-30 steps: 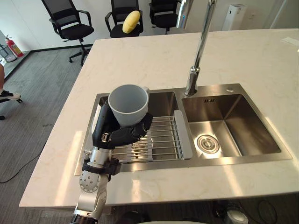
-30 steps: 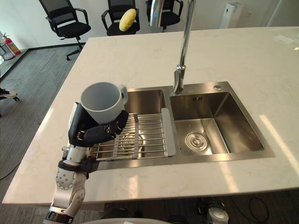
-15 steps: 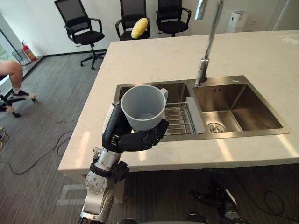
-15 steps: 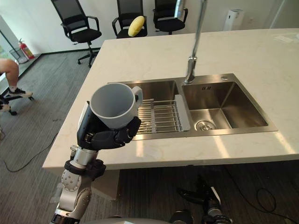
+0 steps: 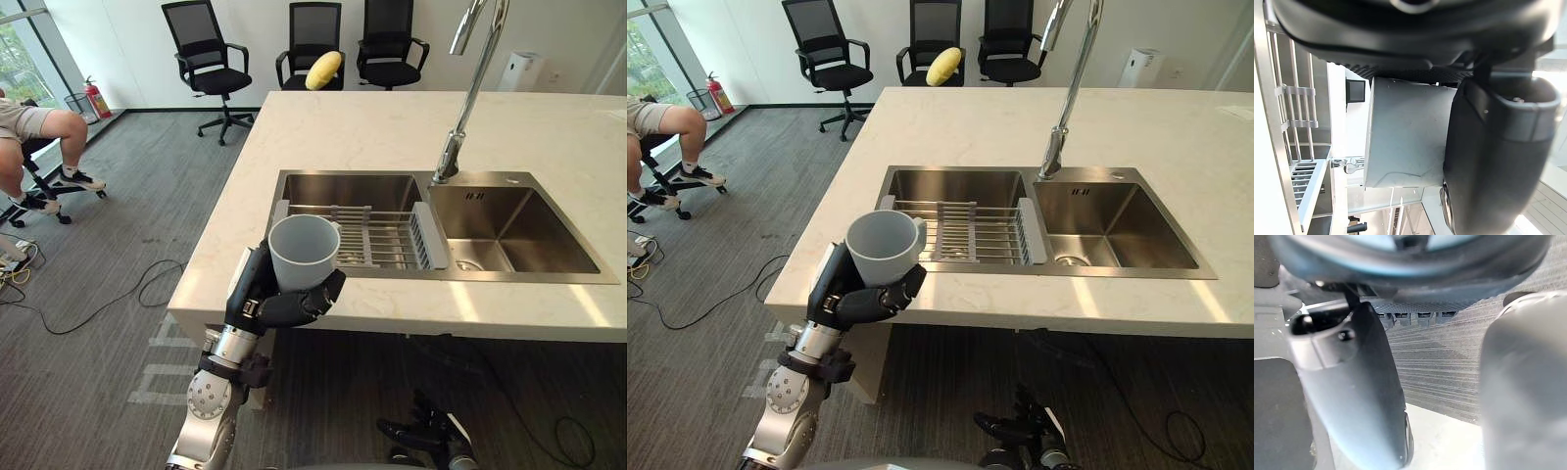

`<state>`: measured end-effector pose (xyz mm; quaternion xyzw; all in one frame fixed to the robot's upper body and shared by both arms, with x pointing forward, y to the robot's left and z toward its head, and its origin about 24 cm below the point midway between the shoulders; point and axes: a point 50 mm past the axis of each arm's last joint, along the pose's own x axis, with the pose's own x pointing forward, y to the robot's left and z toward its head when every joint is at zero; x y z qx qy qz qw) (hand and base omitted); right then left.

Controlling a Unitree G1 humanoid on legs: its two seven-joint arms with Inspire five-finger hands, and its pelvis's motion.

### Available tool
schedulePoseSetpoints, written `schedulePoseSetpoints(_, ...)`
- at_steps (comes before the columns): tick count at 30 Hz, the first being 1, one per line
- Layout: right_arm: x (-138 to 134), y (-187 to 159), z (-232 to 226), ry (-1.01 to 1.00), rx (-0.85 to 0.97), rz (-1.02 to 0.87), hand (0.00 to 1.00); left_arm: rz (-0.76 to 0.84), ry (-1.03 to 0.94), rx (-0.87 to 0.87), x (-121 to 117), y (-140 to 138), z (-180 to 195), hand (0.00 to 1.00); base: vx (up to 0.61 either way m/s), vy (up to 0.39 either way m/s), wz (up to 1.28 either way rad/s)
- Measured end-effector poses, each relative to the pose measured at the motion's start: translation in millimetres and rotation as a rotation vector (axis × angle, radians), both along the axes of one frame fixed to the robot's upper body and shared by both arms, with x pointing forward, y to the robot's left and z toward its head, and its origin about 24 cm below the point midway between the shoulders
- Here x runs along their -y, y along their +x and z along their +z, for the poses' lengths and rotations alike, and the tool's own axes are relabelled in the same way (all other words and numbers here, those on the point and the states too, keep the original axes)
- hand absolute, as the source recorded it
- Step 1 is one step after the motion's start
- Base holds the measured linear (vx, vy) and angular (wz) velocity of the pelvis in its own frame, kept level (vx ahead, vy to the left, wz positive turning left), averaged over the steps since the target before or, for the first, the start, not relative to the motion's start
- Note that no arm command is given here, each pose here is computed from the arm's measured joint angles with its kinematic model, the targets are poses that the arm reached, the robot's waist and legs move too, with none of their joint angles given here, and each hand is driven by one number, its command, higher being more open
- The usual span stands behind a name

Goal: Walk over to the sink, pick up the cup, carry it to the dishwasher, place the cup inside the dishwasher, then close the dishwasher door

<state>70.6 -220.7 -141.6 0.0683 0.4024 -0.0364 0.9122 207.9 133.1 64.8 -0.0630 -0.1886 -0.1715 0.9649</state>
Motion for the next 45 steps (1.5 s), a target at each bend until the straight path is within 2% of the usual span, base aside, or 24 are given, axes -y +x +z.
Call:
schedulePoseSetpoints(4, -3.6, -13.9, -3.2, 0.01, -0.039, 0.017, 1.0, -0.009, -0.001, -0.022, 3.7, -1.2, -4.2, 0.0, 0.07, -0.09, 0.94)
schedulePoseSetpoints(8, -8.3, 2.9, -1.3, 0.013, -0.006, 0.079, 1.0, 0.008, 0.013, -0.049, -0.8, -1.7, -8.7, 0.0, 0.07, -0.05, 0.81)
schedulePoseSetpoints(16, -5.7, 10.8, -0.8, -0.033, 0.002, 0.034, 1.0, -0.099, -0.077, -0.055, 12.1, -1.7, -7.9, 0.0, 0.09, 0.054, 1.51)
schedulePoseSetpoints(21, -11.1, 33.0, 6.0, -0.03, 0.074, 0.055, 1.0, -0.101, -0.074, -0.07, 10.7, -4.2, -11.1, 0.0, 0.03, 0.107, 0.52)
schedulePoseSetpoints(27, -15.9, 16.9, 0.2, -0.015, 0.003, 0.089, 1.0, -0.099, -0.08, -0.068, 11.2, -4.2, -10.2, 0.0, 0.06, 0.103, 0.6)
schedulePoseSetpoints(35, -26.0, 0.3, 4.8, 0.002, 0.033, 0.095, 1.0, -0.064, -0.111, -0.059, 8.6, -4.0, -9.0, 0.0, 0.1, -0.042, 0.89)
schedulePoseSetpoints(37, -27.9, -3.1, 6.1, 0.021, 0.039, 0.1, 1.0, -0.06, -0.156, -0.065, 14.5, -8.3, -11.7, 0.0, 0.23, -0.186, 0.79)
schedulePoseSetpoints(43, -31.8, 29.2, 20.0, 0.022, 0.168, 0.117, 1.0, -0.082, -0.193, -0.02, 21.0, -12.6, -8.2, 0.0, 0.18, -0.077, 0.44)
schedulePoseSetpoints(45, -34.4, 24.0, 16.2, 0.034, 0.145, 0.096, 1.0, -0.077, -0.194, -0.029, 16.9, -13.9, -10.6, 0.0, 0.08, -0.034, 0.21)
